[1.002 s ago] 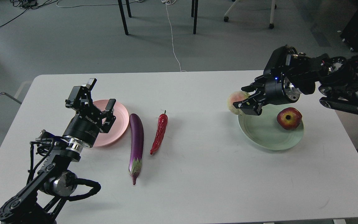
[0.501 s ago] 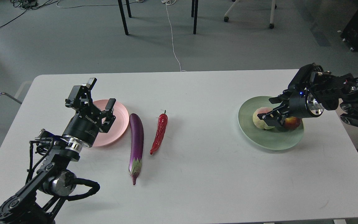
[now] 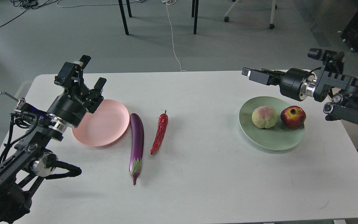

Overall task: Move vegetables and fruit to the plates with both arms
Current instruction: 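Reach the left gripper over the red chili pepper and grasp it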

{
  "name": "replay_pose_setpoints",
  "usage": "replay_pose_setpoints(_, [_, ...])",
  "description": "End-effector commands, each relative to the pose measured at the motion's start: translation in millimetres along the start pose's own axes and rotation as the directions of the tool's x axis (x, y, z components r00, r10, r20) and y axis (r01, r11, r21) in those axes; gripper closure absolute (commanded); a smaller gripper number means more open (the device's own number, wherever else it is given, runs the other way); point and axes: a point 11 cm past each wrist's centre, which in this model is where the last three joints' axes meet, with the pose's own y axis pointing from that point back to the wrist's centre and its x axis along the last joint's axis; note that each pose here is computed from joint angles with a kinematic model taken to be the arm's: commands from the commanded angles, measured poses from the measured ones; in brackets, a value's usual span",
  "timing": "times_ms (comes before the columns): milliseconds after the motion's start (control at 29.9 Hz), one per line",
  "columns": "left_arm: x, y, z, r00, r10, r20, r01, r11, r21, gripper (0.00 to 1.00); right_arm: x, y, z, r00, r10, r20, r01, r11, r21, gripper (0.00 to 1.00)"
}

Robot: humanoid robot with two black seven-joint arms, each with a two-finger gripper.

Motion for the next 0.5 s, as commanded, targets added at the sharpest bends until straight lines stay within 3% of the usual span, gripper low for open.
replay_pose_setpoints(0, [-42.0, -22.3, 1.8, 0.933, -0.256, 0.253, 0.246, 0.967, 0.069, 0.01, -6.1, 4.2, 6.0, 0.886, 0.103, 0.452, -0.122, 0.993, 0.012, 0.03])
replay_pose_setpoints(67, [-66.7, -33.4, -0.8, 0.825, -0.394, 0.404, 0.372, 0.918, 0.135, 0.01, -10.4, 12.6, 13.5, 0.766, 0.101, 0.635, -0.149, 0.989, 0.023, 0.03])
replay_pose_setpoints(167, [-95.7, -50.6, -5.1, 0.573, -0.554, 0.604, 0.507, 0.819, 0.269, 0.01, -4.3, 35.6, 33.6, 0.652, 0.095, 0.752, -0.177, 0.984, 0.029, 0.03])
replay_pose_setpoints(267, [-90.0, -64.7, -21.2, 0.367, -0.63, 0.684, 0.461, 0.762, 0.455, 0.01, -9.8, 50.0, 49.5, 0.608, 0.107, 0.787, -0.186, 0.983, 0.01, 0.03])
replay_pose_setpoints(468, [-84.8, -69.9, -61.4, 0.086, -0.785, 0.613, 0.371, 0.596, 0.712, 0.01, 1.6, 72.1, 66.6, 0.606, 0.158, 0.78, -0.21, 0.977, -0.035, 0.03])
